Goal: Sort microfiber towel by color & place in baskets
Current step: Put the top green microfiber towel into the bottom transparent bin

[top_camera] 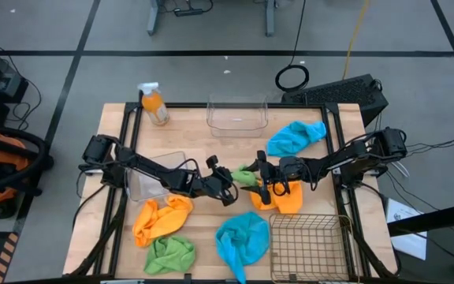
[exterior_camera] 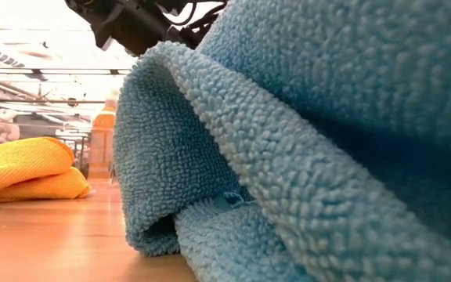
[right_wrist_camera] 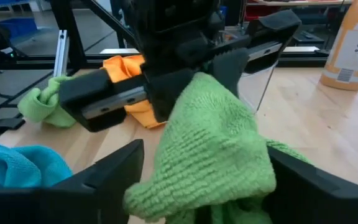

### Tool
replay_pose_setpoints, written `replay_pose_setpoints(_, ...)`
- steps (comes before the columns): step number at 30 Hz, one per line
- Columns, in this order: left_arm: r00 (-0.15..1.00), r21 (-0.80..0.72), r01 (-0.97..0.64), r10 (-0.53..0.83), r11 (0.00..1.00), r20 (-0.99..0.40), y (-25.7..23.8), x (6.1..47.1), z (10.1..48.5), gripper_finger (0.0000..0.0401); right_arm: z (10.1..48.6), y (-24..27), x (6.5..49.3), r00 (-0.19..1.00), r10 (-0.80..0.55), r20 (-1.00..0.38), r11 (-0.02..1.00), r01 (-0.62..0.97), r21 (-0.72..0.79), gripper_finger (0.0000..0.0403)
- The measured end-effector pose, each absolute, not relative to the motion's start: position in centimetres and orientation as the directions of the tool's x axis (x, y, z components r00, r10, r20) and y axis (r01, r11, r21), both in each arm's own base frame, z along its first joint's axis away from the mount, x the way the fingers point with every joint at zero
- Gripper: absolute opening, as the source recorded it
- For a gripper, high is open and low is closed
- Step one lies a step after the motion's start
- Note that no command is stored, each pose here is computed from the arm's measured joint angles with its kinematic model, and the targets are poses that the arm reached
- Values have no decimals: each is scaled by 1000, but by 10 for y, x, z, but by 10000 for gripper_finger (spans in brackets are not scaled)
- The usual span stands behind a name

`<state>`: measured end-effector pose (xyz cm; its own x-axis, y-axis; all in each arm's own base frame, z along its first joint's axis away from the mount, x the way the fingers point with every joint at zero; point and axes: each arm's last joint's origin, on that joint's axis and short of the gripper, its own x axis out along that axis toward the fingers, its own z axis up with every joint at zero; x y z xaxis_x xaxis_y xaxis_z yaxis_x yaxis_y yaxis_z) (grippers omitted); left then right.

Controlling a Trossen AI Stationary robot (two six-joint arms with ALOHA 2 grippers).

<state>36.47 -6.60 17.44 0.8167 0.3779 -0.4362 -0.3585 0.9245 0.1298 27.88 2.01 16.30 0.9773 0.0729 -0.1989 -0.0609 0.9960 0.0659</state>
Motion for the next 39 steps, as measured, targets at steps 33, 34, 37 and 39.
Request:
replay_pose_setpoints(33,818,94,-87,125,992,-562,-133,328,187,201,169,13,276,958,-214,-190,967,180,-182,26)
replay_pose_setpoints(34,812,129,-76,137,989,-568,-137,324,187,198,171,14,275,959,-207,-192,968,172,-182,25)
replay_pose_setpoints(37,806,231,-82,201,969,-556,-147,310,196,183,178,17,271,970,-159,-186,977,127,-172,24)
replay_pose_setpoints(39,813,273,-92,230,958,-534,-154,299,205,170,184,20,267,975,-108,-193,982,75,-172,24)
